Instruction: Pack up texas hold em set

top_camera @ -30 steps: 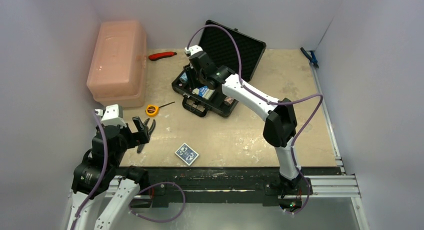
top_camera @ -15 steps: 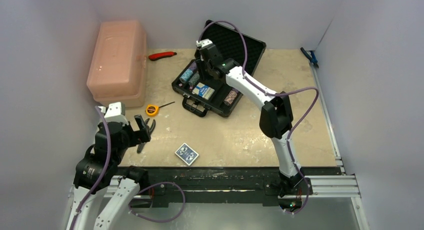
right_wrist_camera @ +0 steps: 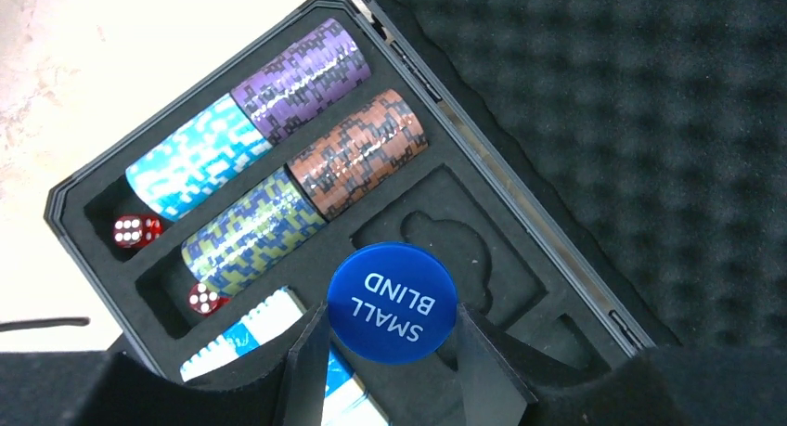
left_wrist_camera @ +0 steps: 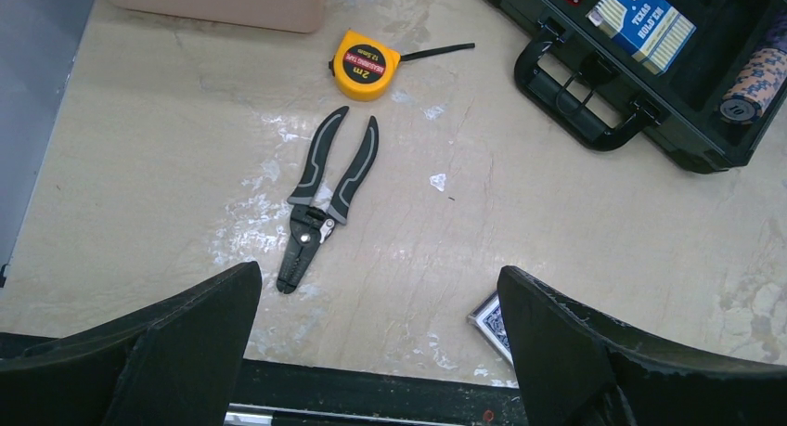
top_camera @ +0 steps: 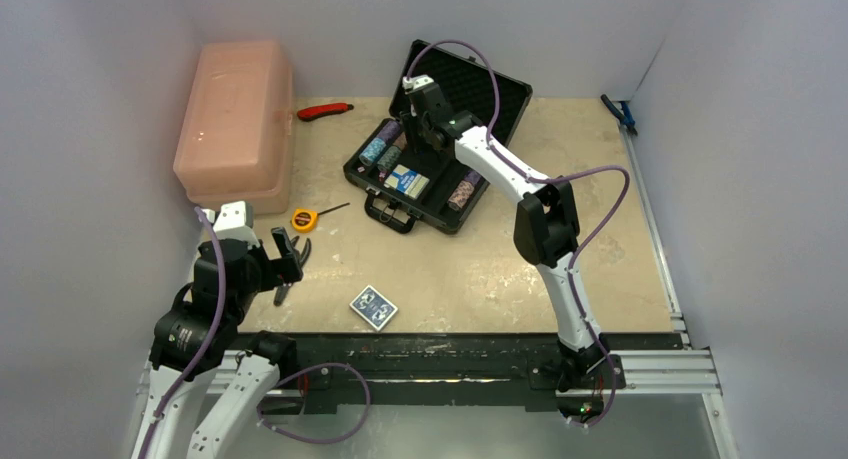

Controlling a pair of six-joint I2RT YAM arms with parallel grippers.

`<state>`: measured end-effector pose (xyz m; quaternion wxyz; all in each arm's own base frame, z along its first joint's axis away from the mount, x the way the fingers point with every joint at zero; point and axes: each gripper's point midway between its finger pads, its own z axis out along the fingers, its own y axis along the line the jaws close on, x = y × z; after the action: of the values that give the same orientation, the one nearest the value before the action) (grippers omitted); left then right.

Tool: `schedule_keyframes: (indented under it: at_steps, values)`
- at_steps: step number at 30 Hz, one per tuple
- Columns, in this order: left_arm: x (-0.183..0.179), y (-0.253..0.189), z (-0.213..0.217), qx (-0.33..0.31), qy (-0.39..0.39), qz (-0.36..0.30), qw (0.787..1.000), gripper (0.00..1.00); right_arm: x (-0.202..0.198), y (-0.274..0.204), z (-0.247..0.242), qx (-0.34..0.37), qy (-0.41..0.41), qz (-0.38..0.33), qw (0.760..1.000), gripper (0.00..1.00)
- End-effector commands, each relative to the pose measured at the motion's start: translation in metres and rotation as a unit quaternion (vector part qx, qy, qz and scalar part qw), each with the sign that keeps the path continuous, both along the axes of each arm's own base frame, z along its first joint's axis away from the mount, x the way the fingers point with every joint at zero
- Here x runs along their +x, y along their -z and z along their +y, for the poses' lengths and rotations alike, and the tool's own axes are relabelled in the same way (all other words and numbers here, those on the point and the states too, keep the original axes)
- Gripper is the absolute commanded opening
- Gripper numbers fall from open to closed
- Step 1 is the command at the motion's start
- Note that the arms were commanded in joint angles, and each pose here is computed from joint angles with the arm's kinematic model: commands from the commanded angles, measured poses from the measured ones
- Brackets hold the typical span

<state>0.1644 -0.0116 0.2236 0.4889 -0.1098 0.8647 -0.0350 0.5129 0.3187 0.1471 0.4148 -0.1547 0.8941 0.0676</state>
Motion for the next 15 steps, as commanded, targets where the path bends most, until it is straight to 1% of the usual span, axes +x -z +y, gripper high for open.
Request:
schedule_keyframes:
  at_steps: [1,15]
  values:
    - [0.007,-0.009,0.001,0.003,-0.002,-0.015,1.0,1.0,0.014,-0.014,-0.002,0.012,-0.002,-0.017,1.0,0.27]
    - [0.008,-0.007,0.001,0.006,-0.002,-0.008,1.0,1.0,0.036,0.011,-0.016,0.007,0.014,-0.006,1.0,0.28]
